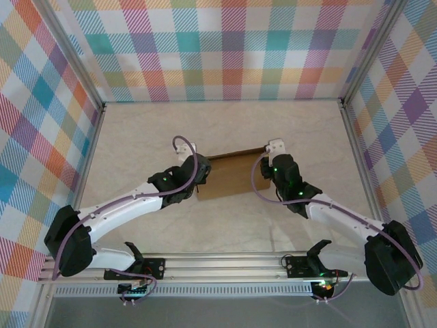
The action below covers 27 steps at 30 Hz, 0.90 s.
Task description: Fold the paper box
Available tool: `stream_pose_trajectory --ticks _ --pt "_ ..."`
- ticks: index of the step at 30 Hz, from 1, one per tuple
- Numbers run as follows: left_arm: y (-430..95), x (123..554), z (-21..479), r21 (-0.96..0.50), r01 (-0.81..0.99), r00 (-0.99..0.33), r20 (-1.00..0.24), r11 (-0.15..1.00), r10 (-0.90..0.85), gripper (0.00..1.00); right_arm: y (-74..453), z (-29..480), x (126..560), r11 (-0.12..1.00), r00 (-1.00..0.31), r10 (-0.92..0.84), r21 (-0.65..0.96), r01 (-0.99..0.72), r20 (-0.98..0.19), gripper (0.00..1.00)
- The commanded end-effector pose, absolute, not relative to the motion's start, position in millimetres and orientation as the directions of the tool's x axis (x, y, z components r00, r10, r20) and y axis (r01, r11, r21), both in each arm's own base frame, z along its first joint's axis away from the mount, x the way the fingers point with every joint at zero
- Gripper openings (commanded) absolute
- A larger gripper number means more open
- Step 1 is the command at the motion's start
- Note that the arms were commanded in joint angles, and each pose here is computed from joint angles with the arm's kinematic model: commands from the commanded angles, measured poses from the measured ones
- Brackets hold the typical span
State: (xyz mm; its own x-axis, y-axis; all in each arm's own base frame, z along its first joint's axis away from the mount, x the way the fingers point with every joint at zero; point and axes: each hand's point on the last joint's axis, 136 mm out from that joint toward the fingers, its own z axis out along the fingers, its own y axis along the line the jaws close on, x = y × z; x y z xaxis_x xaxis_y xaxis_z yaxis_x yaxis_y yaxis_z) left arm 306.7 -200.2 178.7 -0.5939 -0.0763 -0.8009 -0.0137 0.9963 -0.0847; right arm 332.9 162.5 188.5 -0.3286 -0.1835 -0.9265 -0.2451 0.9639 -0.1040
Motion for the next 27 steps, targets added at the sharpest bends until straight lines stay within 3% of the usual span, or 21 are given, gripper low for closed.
stream_pose_trajectory --ticks 1,5,14,20,24,27 --pt "-212 284 140 0.008 0.061 -0.690 -0.722 0.998 0.048 0.00 198 166 305 0.896 -0.403 -0.254 -0.057 -0.441 -0.879 0.43" --pt "-211 284 140 0.057 0.063 -0.681 -0.727 0.996 0.084 0.00 194 182 301 0.899 -0.382 -0.230 -0.045 -0.436 -0.895 0.61" --pt "-212 285 137 0.089 0.073 -0.682 -0.722 0.993 0.115 0.00 175 235 281 0.901 -0.316 -0.191 -0.038 -0.433 -0.929 0.91" --pt "-213 285 136 0.088 0.075 -0.681 -0.723 0.993 0.115 0.00 178 268 284 0.903 -0.357 -0.072 0.092 -0.420 -0.931 0.92" --pt "-213 283 136 0.093 0.081 -0.677 -0.726 0.992 0.123 0.00 155 270 302 0.941 -0.484 0.079 0.225 -0.252 -0.872 0.90" --pt "-212 282 134 0.090 0.084 -0.672 -0.730 0.992 0.123 0.00 138 256 319 0.930 -0.612 0.210 0.349 -0.116 -0.762 0.87"
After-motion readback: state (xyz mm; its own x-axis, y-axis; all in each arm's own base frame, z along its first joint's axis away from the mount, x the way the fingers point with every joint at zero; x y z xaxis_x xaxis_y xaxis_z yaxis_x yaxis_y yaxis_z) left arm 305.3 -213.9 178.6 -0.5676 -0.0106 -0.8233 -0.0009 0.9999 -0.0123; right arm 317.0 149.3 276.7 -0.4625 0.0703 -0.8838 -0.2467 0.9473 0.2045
